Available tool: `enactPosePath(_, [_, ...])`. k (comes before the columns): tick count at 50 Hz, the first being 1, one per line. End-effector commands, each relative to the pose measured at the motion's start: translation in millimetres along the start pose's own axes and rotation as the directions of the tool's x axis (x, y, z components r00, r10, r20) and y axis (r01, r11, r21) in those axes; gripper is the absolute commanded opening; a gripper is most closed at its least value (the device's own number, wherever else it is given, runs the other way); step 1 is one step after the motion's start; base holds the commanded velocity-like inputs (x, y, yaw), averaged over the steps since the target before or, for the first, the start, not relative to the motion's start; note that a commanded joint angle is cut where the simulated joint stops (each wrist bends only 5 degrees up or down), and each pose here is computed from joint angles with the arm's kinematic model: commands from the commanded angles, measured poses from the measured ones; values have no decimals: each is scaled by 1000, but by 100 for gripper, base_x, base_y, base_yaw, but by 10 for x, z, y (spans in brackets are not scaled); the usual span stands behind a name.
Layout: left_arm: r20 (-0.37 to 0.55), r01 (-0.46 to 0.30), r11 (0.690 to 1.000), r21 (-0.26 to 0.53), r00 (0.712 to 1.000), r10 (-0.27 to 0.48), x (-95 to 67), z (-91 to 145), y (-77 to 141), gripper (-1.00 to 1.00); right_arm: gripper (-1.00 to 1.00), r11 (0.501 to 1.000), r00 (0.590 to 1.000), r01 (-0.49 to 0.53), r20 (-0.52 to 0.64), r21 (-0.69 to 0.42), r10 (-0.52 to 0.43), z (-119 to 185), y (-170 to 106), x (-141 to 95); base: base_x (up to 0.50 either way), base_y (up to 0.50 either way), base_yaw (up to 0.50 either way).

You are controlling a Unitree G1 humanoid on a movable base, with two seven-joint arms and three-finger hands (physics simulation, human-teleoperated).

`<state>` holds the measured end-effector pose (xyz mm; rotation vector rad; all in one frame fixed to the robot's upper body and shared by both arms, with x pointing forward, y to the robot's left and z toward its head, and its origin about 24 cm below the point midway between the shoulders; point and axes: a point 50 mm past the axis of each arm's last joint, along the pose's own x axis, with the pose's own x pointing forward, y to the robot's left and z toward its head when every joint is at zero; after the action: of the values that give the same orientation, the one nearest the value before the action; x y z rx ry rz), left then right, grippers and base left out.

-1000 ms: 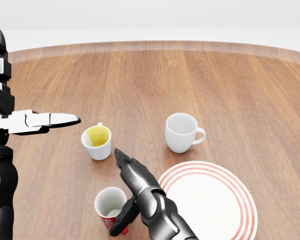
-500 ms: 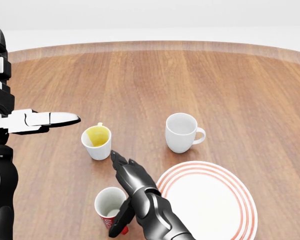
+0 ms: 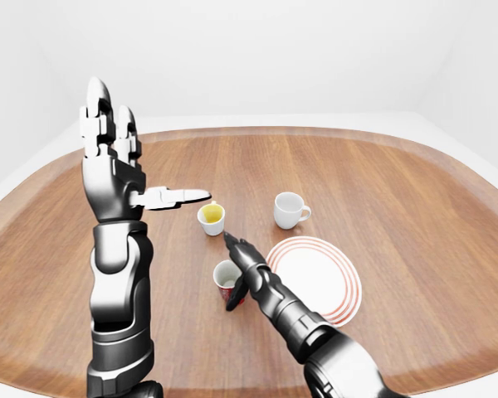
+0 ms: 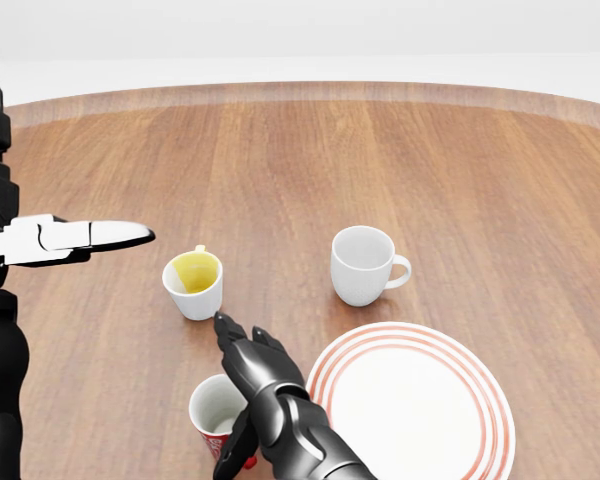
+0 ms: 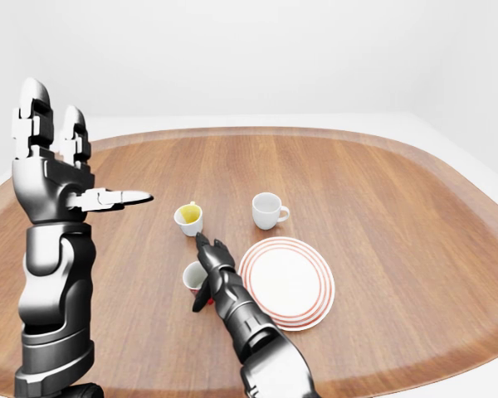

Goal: Pick up the red mug and put it on the plate

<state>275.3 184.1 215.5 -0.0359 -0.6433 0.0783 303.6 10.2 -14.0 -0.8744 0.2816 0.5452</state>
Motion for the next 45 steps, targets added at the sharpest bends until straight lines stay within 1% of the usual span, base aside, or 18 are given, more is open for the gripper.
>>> enactPosePath(1, [22, -2, 1000, -8, 1000, 2, 0, 54, 6, 100, 100, 1000, 1000, -5, -22, -25, 5, -8, 57, 8, 0, 0, 0])
enactPosePath(7, [24, 0, 1000, -9, 1000, 0, 1, 59, 1, 100, 100, 999, 1000, -9, -14, -33, 8, 34, 65, 13, 0, 0, 0])
enactPosePath(15, [4, -4, 1000, -5, 1000, 4, -4, 14, 23, 100, 100, 999, 1000, -14, 3, -47, 14, 113, 79, 18, 0, 0, 0])
enactPosePath(21, [8, -3, 1000, -6, 1000, 3, -11, 24, 24, 100, 100, 998, 1000, -22, 3, -62, 22, 138, 122, 15, 0, 0, 0])
enactPosePath(28, [9, -3, 1000, -6, 1000, 4, -9, 28, 26, 100, 100, 997, 1000, -19, 16, -72, 21, 181, 110, 19, 0, 0, 0])
enactPosePath(37, [5, -2, 1000, -7, 1000, 2, -16, 18, 15, 100, 100, 997, 1000, -20, 9, -76, 21, 158, 124, 15, 0, 0, 0])
enactPosePath(38, [5, -2, 1000, -7, 1000, 2, -16, 18, 14, 100, 92, 997, 1000, -20, 9, -77, 21, 157, 122, 16, 0, 0, 0])
enactPosePath(40, [9, -1, 1000, -7, 1000, 1, -16, 26, 13, 100, -82, 997, 1000, -17, 10, -76, 18, 157, 116, 16, 0, 0, 0])
enactPosePath(41, [10, -2, 1000, -7, 1000, 2, -16, 29, 13, 100, -100, 997, 1000, -17, 11, -76, 18, 158, 115, 16, 0, 0, 0])
enactPosePath(45, [13, -2, 1000, -8, 1000, 2, -16, 35, 11, 100, -100, 997, 1000, -17, 11, -78, 18, 156, 116, 15, 0, 0, 0])
